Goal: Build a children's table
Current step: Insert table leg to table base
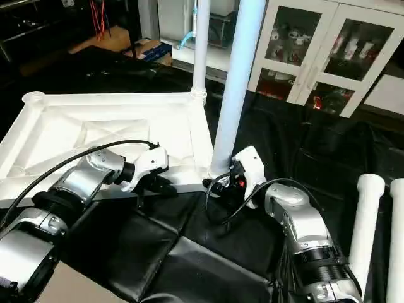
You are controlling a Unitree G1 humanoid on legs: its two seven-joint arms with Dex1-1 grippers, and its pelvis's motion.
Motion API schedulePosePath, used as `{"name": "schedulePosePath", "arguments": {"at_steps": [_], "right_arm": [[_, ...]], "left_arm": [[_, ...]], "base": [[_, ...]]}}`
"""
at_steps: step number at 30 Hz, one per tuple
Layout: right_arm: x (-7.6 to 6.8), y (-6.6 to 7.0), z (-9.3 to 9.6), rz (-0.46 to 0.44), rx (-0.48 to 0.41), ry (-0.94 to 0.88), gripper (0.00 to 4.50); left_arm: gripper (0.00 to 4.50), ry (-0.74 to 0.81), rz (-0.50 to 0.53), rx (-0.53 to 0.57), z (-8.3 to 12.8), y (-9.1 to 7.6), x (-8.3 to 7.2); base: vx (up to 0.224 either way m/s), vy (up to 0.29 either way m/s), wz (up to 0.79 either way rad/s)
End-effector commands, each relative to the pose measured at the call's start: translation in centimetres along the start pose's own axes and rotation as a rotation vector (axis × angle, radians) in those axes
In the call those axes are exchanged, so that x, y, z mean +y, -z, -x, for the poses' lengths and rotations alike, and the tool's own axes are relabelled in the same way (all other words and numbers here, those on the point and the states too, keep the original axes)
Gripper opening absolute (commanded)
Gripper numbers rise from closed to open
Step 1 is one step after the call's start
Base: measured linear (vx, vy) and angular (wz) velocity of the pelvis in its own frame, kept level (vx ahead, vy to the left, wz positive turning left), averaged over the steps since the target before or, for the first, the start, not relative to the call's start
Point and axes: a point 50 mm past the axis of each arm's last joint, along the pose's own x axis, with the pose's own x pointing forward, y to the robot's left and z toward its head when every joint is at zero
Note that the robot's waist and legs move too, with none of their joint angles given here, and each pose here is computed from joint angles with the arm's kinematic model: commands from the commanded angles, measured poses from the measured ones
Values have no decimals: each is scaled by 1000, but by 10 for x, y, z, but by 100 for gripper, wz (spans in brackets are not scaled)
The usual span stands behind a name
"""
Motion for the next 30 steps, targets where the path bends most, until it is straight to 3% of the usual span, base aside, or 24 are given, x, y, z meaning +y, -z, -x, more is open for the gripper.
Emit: {"name": "schedulePosePath", "arguments": {"at_steps": [1,5,13,19,21,23,30], "right_arm": [[1,-1,4,4,2,-9,401],[-1,-7,10,12,-22,5,437],[-2,-18,43,79,-56,-16,437],[-4,-24,58,126,-84,-43,437],[-4,-25,58,131,-85,-49,437],[-2,-27,60,163,-87,-88,437],[-4,-34,68,158,-93,-145,444]], "left_arm": [[0,-6,5,-3,-1,1,0],[0,-4,3,-3,0,0,0],[0,21,-25,-4,-2,0,-3],[0,74,-90,-37,-5,-8,-9],[0,82,-104,-41,-5,-9,-10],[0,131,-189,-58,-7,-15,-16],[0,169,-221,-78,-9,-24,-22]], "base": [[0,0,0],[0,0,0],[0,0,0],[0,0,0],[0,0,0],[0,0,0],[0,0,0]]}}
